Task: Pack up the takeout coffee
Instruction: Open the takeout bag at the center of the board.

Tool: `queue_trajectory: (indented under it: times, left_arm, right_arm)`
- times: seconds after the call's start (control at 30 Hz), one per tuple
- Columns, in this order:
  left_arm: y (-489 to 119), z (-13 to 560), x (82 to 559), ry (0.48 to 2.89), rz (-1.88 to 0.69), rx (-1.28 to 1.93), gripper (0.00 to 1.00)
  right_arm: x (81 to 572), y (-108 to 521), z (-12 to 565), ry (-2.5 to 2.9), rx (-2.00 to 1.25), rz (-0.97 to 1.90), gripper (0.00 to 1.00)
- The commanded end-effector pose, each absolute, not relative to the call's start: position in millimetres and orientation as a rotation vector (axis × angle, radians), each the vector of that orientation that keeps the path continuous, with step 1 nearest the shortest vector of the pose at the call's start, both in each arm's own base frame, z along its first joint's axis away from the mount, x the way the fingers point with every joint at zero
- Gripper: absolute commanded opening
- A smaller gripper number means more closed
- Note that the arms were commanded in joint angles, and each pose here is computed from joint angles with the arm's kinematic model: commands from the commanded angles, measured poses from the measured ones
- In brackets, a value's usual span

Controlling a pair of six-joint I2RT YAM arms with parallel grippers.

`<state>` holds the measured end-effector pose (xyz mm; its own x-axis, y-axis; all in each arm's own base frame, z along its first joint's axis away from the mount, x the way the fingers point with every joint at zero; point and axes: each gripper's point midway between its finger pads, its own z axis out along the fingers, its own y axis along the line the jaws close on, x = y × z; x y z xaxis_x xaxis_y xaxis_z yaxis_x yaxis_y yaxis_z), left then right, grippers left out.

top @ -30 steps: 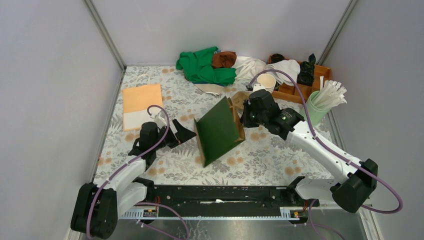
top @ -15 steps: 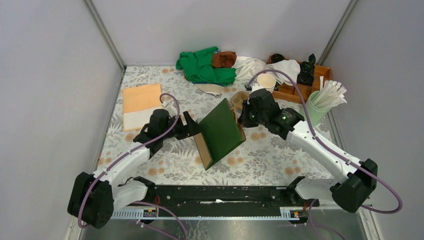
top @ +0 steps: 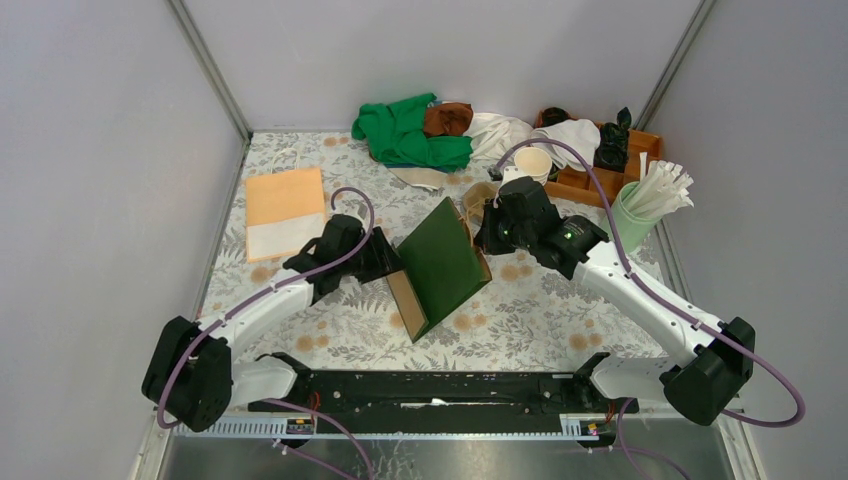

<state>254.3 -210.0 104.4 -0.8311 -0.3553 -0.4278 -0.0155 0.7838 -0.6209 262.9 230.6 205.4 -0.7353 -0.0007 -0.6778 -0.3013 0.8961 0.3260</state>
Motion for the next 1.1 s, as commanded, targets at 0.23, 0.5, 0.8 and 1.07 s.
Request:
queue_trajectory:
  times: [0.23, 0.5, 0.8, 1.07]
  left_arm:
    - [-223, 113, 254, 2.428, -0.865, -0.264, 0.51]
    - [-235, 120, 246, 2.441, -0.895, -0.239, 0.55]
    - [-227, 104, 239, 2.493, -0.841, -0.267, 0.29]
    - [-213, 111, 235, 2.445, -0.849, -0.279, 0.0]
  right_arm:
    - [269, 235, 226, 2.276, -0.215, 0.59, 0.0]
    - [269, 236, 225, 2.28, -0.212, 0.598, 0.0]
    - [269, 233, 226, 2.279, -0.2, 0.584, 0.0]
    - [282, 192, 235, 2.233, -0.05, 0.345, 0.0]
